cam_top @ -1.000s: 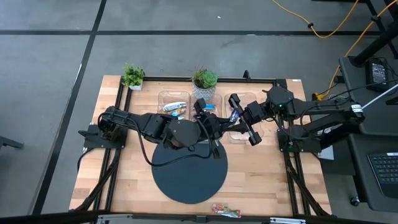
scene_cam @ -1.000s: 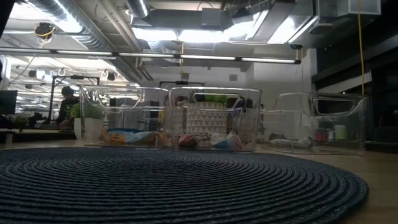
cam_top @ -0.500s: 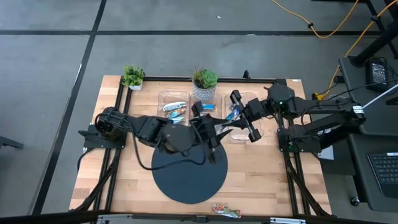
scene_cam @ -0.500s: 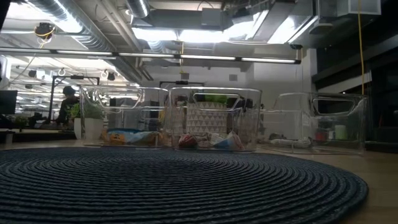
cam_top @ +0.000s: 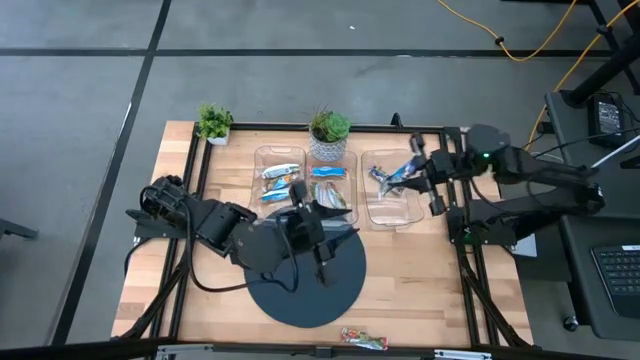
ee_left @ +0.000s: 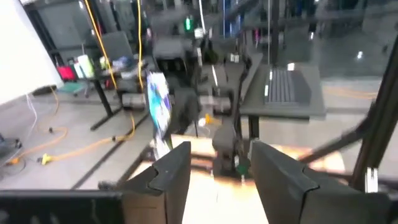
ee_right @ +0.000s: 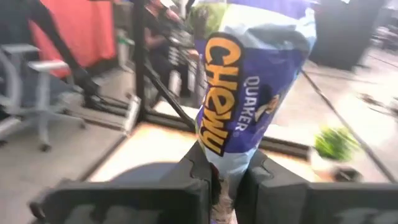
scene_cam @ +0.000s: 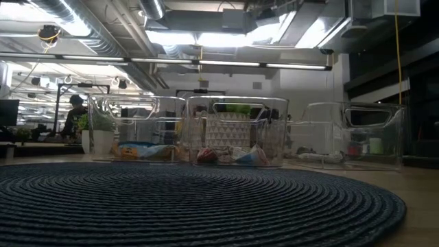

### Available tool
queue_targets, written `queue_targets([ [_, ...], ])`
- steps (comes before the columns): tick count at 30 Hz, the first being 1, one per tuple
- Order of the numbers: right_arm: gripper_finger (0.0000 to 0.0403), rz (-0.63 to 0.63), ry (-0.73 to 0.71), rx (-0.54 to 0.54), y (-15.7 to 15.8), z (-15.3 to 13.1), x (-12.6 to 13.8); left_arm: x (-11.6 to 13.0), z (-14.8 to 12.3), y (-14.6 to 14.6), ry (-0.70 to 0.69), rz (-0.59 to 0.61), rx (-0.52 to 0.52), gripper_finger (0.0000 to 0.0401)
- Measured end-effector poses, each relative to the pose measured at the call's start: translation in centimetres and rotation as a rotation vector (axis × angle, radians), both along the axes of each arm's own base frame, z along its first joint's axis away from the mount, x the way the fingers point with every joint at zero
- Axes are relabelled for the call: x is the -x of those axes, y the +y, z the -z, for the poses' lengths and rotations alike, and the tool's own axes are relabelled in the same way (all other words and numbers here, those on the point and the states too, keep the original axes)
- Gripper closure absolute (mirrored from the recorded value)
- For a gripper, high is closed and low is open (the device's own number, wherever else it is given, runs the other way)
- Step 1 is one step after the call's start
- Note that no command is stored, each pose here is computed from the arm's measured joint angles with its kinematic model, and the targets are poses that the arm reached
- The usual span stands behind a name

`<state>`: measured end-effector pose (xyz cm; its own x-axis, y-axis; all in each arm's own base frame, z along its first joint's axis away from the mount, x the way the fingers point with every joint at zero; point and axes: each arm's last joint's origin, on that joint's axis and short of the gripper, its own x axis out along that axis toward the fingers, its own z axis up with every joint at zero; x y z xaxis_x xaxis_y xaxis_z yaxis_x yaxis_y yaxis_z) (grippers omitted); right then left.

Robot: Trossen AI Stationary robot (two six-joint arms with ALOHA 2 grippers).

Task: Pick and place Granola Bars by type
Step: Put the blue granola bar into the right transparent bin

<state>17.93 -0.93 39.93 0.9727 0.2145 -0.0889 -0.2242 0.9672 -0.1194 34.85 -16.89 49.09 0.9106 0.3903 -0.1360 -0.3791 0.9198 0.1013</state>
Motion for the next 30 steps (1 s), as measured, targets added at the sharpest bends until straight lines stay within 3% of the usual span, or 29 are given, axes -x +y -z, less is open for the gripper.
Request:
queue_targets([
  [8, 0.0352, 0.190, 0.081, 0.026, -0.3, 0.2, 4.3, -0.2, 1.5, 0.3, 0.058, -0.028, 0.062, 0.0253],
  [12, 0.0368, 0.263, 0.141, 0.035, -0.4, 0.7, 5.3, -0.3, 1.5, 0.6, 0.057, -0.039, 0.073, 0.0254],
  [17, 0.0373, 0.304, 0.250, 0.014, -0.5, 1.0, 5.6, -0.5, 1.5, 1.0, 0.059, -0.040, 0.077, 0.0254],
  [23, 0.0350, 0.338, 0.432, -0.006, -0.9, 0.5, 5.6, -0.8, 1.6, 1.4, 0.069, -0.018, 0.086, 0.0254],
  [30, 0.0374, 0.384, 0.651, 0.036, -1.9, -0.8, 4.9, -0.9, 1.6, 1.6, 0.072, -0.019, 0.086, 0.0254],
])
